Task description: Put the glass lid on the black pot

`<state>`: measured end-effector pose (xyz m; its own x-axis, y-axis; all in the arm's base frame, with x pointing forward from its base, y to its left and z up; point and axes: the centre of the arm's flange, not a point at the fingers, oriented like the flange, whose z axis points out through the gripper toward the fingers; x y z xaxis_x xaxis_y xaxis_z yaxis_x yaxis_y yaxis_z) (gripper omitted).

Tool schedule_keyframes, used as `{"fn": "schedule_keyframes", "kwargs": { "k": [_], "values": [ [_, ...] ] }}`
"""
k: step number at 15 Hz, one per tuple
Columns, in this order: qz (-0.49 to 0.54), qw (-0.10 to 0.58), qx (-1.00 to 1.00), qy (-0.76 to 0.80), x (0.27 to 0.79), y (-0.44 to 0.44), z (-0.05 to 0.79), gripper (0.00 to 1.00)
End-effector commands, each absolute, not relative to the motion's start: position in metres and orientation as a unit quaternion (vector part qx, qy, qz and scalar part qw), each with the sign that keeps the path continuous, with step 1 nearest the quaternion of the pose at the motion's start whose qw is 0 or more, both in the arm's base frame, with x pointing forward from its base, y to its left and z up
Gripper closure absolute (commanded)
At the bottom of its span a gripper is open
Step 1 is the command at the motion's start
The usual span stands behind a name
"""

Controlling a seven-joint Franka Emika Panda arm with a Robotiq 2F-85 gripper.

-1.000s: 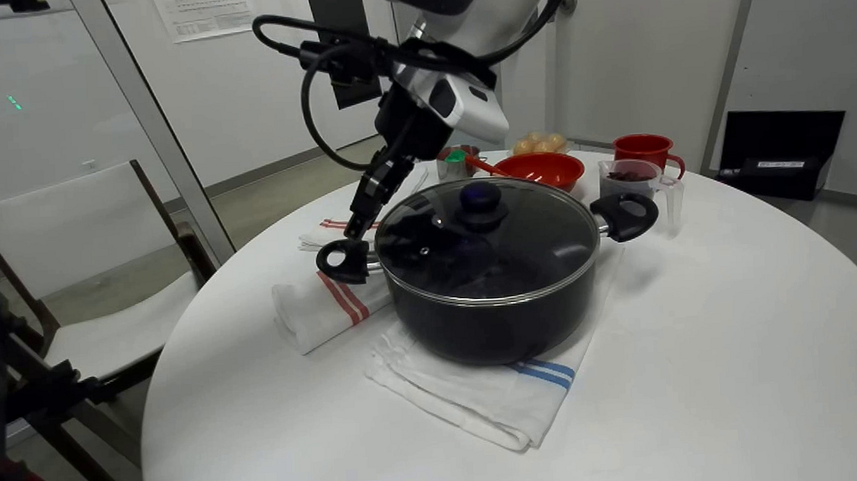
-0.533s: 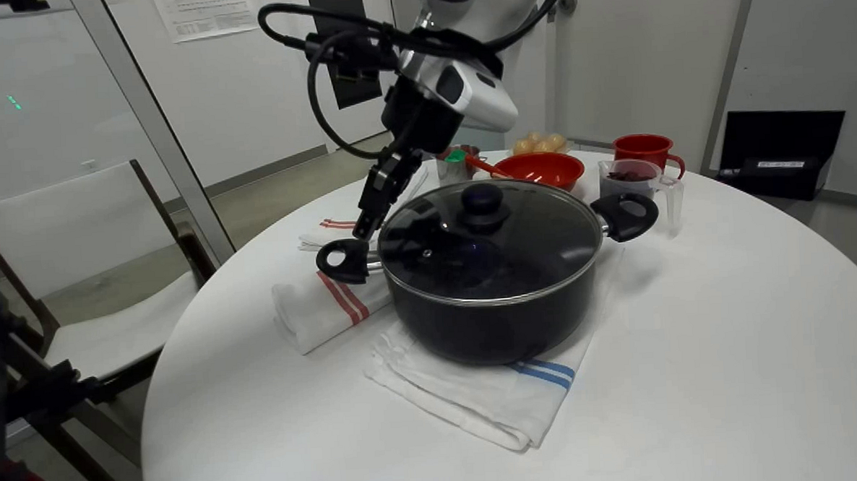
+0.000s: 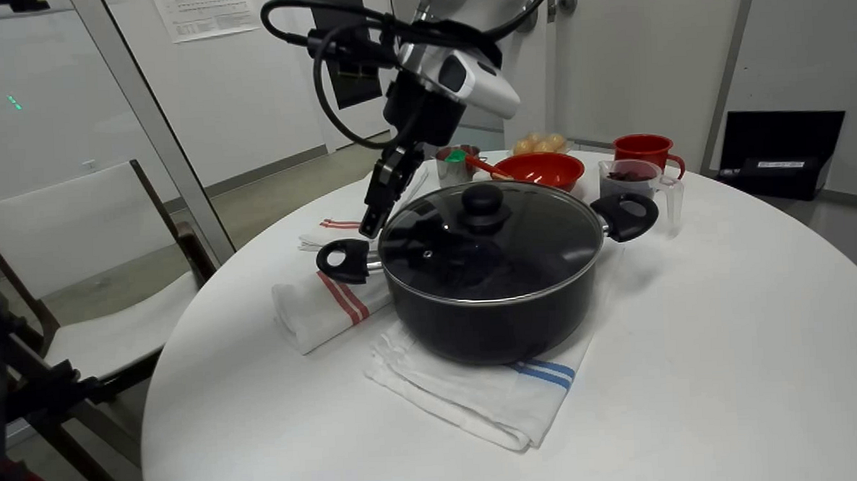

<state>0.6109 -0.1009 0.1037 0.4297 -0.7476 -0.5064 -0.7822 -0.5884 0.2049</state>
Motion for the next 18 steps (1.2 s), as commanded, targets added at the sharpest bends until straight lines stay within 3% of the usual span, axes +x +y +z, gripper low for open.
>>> {"fn": "schedule_keyframes", "kwargs": {
  "k": [1,13,18],
  "values": [
    [0.267,0.026,-0.853,0.448,0.614,-0.096,0.113,0.65],
    [0.188,0.047,-0.881,0.431,0.611,-0.067,0.172,0.66],
    [0.173,0.055,-0.888,0.423,0.601,-0.053,0.191,0.62]
  ]
}}
